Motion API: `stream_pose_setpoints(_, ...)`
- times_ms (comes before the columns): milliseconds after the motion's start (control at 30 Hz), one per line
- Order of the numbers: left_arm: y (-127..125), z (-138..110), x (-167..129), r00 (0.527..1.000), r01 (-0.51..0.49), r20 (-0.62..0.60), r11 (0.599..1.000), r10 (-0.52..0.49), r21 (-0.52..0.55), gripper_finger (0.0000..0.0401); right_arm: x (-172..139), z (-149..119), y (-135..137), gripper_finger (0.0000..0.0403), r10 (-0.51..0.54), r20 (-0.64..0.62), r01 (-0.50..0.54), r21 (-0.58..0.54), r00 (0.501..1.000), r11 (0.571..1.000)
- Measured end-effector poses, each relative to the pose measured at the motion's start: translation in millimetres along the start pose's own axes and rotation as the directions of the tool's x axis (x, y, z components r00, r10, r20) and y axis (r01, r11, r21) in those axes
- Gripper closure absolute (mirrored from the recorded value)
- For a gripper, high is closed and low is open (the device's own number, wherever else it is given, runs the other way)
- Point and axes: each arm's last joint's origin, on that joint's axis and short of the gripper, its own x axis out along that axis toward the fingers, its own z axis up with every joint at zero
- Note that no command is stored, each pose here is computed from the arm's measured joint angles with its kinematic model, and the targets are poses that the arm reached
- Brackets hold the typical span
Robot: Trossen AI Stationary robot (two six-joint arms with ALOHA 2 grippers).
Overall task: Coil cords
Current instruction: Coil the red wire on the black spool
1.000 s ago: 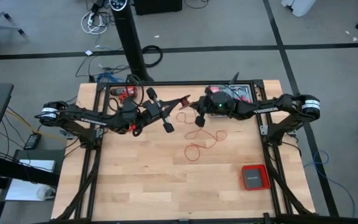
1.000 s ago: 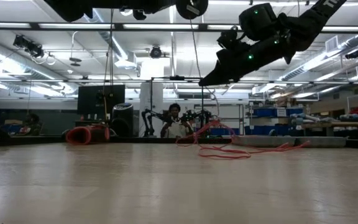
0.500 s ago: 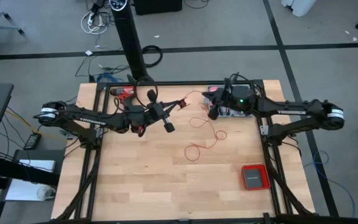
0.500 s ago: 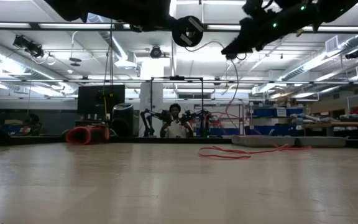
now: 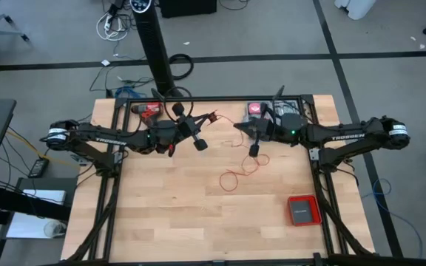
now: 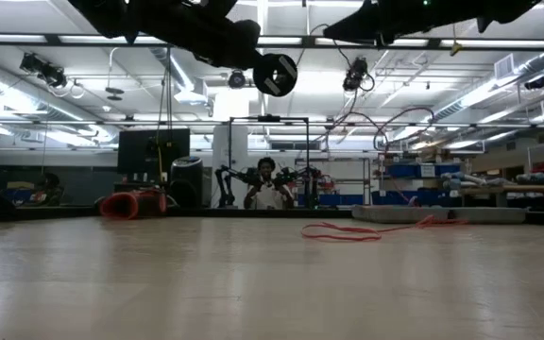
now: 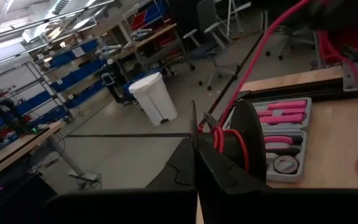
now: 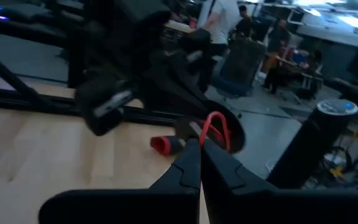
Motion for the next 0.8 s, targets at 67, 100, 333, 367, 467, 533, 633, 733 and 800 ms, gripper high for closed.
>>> stream_pose_setpoints(67,1,0,0,1.0,-0.002,-0.001,1.0,0.002,0.0,0.0401,3,0,4,0.0403,0.009,0.017,-0.008,-0.017,1.0,1.0)
stream_pose_setpoints(100,1,0,0,1.0,-0.002,0.0,1.0,0.002,0.0,0.0401,5,0,5,0.0403,0.01,0.023,-0.009,-0.023,1.0,1.0)
stream_pose_setpoints(333,1,1,0,1.0,-0.006,0.013,1.0,0.006,-0.026,0.0401,21,-3,13,0.0403,0.047,0.121,-0.045,-0.019,0.992,0.999)
stream_pose_setpoints(367,1,1,0,1.0,-0.006,0.013,0.999,0.006,-0.034,0.0401,23,-4,14,0.0403,0.053,0.131,-0.05,-0.022,0.99,0.998)
stream_pose_setpoints(467,2,3,0,1.0,-0.011,0.026,0.996,0.013,-0.085,0.0401,31,-7,17,0.0403,0.062,0.156,-0.059,-0.025,0.986,0.998)
stream_pose_setpoints(533,2,4,0,0.999,-0.014,0.038,0.994,0.018,-0.109,0.0401,35,-10,19,0.0403,0.069,0.166,-0.065,-0.031,0.984,0.997)
stream_pose_setpoints(633,3,7,0,0.998,-0.021,0.063,0.991,0.03,-0.129,0.0401,42,-12,22,0.0403,0.078,0.163,-0.073,-0.035,0.983,0.997)
stream_pose_setpoints(733,4,10,-1,0.995,-0.026,0.09,0.989,0.039,-0.148,0.0401,50,-10,24,0.0403,0.081,0.159,-0.074,-0.05,0.984,0.996)
stream_pose_setpoints(800,4,11,-1,0.994,-0.027,0.101,0.987,0.043,-0.156,0.0401,56,-9,25,0.0403,0.084,0.147,-0.075,-0.064,0.986,0.995)
